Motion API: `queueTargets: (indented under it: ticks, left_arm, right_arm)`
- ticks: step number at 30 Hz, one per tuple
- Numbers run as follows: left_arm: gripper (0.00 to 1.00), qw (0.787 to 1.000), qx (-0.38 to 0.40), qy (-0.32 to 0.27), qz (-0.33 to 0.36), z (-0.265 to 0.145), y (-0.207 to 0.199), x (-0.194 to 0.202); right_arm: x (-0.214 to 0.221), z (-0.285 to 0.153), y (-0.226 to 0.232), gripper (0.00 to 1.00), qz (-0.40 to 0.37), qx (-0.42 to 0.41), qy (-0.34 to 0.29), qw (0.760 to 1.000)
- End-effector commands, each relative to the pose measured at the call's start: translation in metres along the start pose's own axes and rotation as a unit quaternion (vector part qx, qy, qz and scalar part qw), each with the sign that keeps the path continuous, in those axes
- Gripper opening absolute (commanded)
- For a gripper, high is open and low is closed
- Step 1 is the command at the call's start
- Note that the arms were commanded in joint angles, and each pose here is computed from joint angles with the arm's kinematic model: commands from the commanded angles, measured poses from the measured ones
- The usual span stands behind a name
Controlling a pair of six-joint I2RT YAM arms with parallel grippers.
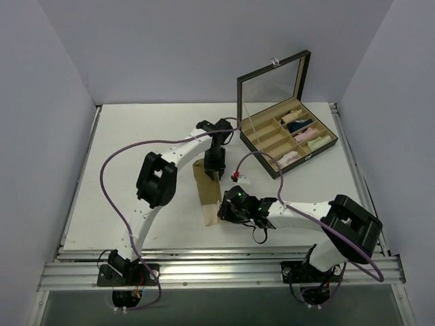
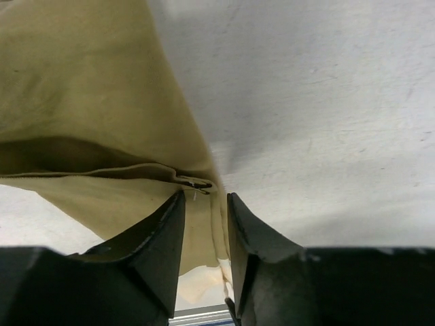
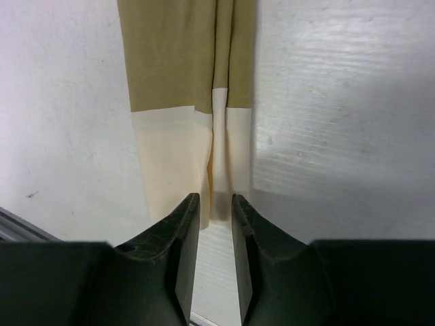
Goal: Roll the underwear
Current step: Fold the underwear
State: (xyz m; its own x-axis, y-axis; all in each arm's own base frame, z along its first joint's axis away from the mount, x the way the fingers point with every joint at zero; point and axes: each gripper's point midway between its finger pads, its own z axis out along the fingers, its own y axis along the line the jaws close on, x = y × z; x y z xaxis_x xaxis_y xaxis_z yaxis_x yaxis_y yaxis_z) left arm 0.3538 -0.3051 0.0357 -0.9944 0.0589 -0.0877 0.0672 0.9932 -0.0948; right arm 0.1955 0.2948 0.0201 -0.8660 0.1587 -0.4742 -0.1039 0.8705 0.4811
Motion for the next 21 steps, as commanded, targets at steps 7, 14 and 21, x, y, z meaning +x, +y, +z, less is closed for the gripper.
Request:
queueTargets:
  ticks: [7,14,21]
  left_arm:
    - [0.46,0.987,0.08,-0.135,-0.029,-0.1,0.013,-0.054]
    - [0.46,0.987,0.095,-0.108,-0.074,-0.094,0.069,-0.039]
    - [0.46,0.986,0.13,-0.077,-0.068,-0.092,0.076,0.005]
  right_arm:
    - [-0.054,-0.031,0.009,0.38,-0.028,0.037,-0.069,0.997]
    - [-0.049,-0.001,0.007,0.44,-0.06,0.046,0.0,0.997]
    - [-0.027,0.007,-0.016,0.45,-0.076,0.088,0.063,0.991]
